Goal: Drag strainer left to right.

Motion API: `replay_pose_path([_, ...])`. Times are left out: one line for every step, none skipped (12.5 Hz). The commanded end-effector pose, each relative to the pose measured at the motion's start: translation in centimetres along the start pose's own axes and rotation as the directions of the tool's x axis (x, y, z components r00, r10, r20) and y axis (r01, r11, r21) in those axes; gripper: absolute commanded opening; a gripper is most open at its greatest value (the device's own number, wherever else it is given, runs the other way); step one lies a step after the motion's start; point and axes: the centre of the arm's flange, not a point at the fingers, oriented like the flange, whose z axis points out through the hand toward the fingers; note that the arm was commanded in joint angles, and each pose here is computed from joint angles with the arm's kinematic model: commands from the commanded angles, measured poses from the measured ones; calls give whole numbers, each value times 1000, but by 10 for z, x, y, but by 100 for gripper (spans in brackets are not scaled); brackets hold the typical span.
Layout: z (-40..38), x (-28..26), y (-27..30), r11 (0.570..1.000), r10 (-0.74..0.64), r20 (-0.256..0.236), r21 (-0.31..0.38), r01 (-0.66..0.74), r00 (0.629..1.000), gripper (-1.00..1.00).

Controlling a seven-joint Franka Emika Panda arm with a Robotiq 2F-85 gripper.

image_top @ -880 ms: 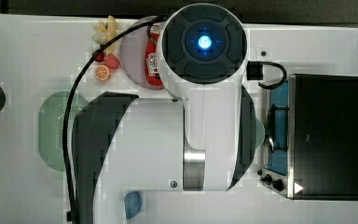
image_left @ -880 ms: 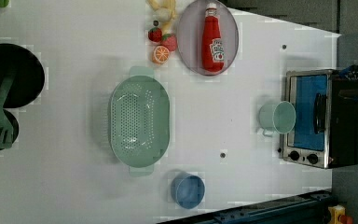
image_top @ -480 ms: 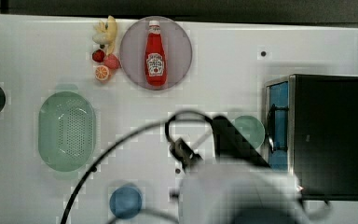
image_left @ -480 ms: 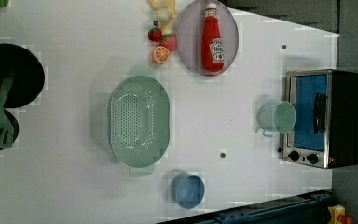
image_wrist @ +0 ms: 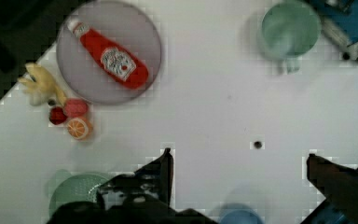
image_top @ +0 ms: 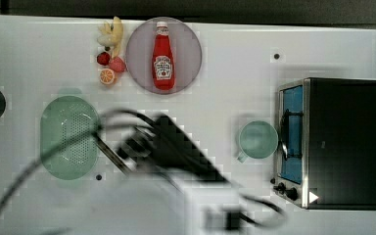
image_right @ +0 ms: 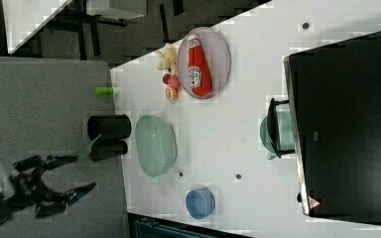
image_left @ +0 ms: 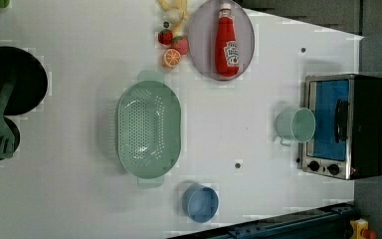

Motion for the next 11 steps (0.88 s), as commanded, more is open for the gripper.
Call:
replay_pose_path([104, -62, -83, 981, 144, 52, -137, -136, 988, 100])
replay_pose_path([125, -85, -103, 970, 201, 43, -147, -192, 979, 100])
replay_pose_path([148, -108, -121, 957, 251, 40, -158, -242, 967, 100])
replay_pose_path([172, -129, -137, 942, 302, 42, -166, -292, 952, 100])
replay_pose_path([196, -148, -151, 924, 357, 50, -168, -345, 933, 100])
replay_pose_path([220, -164, -163, 901, 413, 63, -171, -398, 908, 100])
replay_pose_path([244, -177, -173, 874, 470, 76, -176, -452, 880, 100])
replay_pose_path([269, -186, -181, 847, 519, 90, -186, -497, 850, 100])
replay_pose_path([293, -192, -187, 823, 558, 108, -199, -532, 823, 100])
replay_pose_path([317, -195, -191, 806, 583, 126, -210, -553, 803, 100])
replay_pose_path([342, -197, -193, 798, 595, 143, -222, -560, 791, 100])
